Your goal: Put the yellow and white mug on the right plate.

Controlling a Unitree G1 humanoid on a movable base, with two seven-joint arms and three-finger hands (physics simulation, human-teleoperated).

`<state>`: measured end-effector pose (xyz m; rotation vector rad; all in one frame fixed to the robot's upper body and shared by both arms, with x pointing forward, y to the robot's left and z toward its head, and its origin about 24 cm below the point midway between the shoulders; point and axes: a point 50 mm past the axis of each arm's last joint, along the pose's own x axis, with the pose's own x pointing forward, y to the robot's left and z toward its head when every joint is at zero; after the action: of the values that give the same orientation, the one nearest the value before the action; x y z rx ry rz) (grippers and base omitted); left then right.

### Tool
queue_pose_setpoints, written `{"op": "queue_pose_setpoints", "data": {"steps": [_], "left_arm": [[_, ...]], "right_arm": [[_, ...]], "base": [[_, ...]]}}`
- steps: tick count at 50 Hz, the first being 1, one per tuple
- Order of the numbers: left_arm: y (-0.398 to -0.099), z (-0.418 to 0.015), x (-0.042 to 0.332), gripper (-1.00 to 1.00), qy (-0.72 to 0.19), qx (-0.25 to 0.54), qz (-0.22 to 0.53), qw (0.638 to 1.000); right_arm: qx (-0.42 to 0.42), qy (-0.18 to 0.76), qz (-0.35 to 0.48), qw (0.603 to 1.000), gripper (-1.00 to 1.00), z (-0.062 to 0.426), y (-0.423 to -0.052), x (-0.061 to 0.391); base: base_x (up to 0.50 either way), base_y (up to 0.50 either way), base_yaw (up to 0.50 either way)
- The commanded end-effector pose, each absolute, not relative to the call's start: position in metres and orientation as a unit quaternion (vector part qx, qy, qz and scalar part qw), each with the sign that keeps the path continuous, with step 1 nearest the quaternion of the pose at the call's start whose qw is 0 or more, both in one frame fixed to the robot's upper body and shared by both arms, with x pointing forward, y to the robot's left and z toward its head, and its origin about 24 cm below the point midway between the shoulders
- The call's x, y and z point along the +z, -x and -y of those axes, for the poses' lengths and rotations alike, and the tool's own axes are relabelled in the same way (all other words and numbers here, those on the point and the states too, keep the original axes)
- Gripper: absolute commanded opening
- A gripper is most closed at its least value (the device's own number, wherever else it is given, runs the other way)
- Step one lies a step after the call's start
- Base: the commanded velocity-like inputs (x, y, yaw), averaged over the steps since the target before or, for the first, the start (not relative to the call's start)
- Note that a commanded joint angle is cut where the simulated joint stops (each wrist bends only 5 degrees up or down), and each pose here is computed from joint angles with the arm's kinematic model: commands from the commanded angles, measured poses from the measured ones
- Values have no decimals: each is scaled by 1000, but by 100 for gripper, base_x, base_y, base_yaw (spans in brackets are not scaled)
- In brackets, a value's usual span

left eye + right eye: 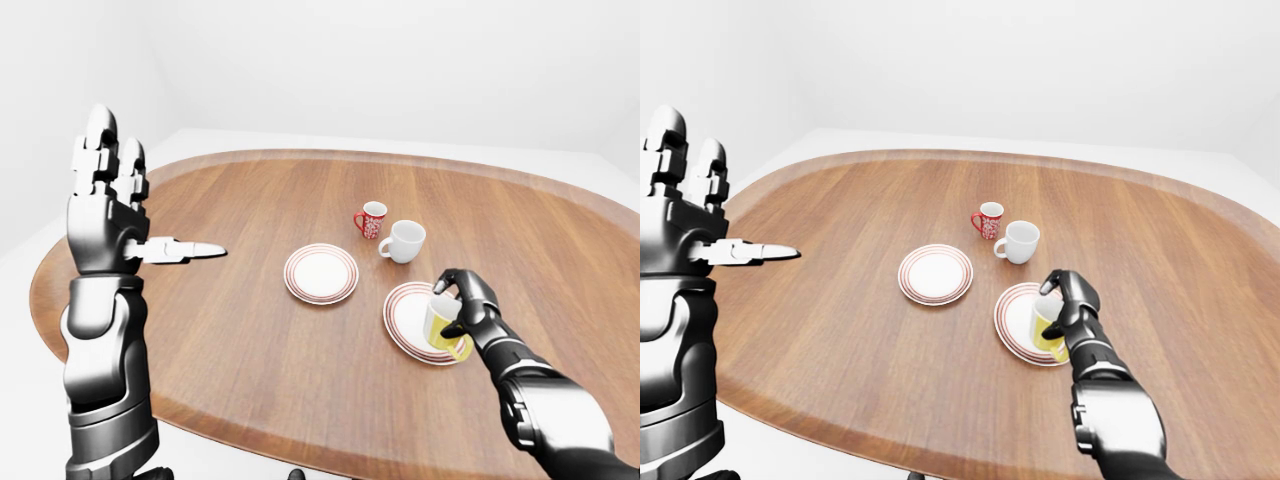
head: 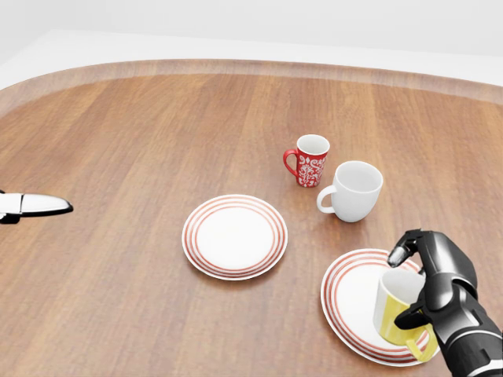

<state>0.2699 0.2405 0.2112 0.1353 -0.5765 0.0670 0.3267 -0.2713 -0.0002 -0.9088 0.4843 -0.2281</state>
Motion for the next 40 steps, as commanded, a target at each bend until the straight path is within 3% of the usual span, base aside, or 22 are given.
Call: {"op": "queue_pose_setpoints", "data": {"steps": [1, 40], "left_arm": [[-270, -240, 212, 100, -67, 33, 285, 956], [-270, -240, 211, 100, -67, 32, 284, 956]], "right_arm": [[-124, 414, -234, 871, -100, 269, -324, -4], [-157, 407, -212, 875, -100, 266, -331, 4]], "base": [[0, 0, 0], [0, 0, 0]]}}
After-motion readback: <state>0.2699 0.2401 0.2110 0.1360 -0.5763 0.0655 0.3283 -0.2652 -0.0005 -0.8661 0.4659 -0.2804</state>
